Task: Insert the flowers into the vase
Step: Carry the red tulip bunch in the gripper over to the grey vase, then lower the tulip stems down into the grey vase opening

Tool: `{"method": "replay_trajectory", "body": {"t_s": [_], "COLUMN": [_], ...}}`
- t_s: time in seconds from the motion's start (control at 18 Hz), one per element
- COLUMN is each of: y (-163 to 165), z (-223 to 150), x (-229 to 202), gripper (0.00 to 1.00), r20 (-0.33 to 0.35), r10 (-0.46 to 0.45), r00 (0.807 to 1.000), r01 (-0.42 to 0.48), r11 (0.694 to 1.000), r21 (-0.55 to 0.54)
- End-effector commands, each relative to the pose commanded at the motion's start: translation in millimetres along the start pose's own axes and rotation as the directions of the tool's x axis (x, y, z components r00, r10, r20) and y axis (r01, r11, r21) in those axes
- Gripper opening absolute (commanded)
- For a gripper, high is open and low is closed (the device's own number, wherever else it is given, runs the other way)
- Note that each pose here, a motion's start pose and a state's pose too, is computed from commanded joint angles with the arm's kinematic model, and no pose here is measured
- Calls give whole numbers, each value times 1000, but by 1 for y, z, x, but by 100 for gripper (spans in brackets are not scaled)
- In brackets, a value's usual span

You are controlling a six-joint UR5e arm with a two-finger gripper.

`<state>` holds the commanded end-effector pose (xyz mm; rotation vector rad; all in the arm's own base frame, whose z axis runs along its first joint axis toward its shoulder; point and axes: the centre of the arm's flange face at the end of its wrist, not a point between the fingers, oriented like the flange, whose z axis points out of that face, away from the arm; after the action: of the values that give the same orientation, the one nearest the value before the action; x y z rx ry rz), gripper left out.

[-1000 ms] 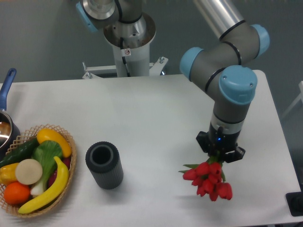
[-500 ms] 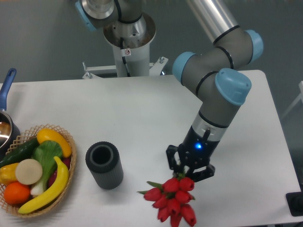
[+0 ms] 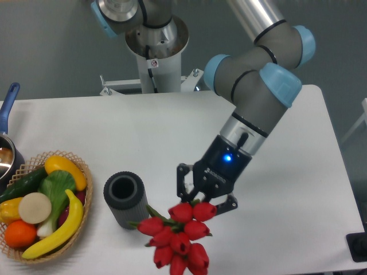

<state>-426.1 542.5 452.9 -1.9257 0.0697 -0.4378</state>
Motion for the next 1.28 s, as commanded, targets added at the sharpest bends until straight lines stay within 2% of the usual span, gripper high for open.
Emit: {"method": "replay_trajectory", "body": {"t_s": [0.17, 0.33, 0.5, 0.83, 1.28], "y": [-19, -44, -52, -47, -28], "z": [-8, -21, -6, 22, 32], "x": [19, 45, 62, 76, 67], "gripper": [0, 2, 4, 5, 7], "r20": [-43, -40, -65, -111, -122], "r10": [36, 99, 141, 156, 153], "r00": [998, 994, 988, 981, 981], "r01": [-33, -95, -135, -148, -146], "r11": [998, 992, 987, 986, 987], "r21": [54, 81, 87, 77, 66]}}
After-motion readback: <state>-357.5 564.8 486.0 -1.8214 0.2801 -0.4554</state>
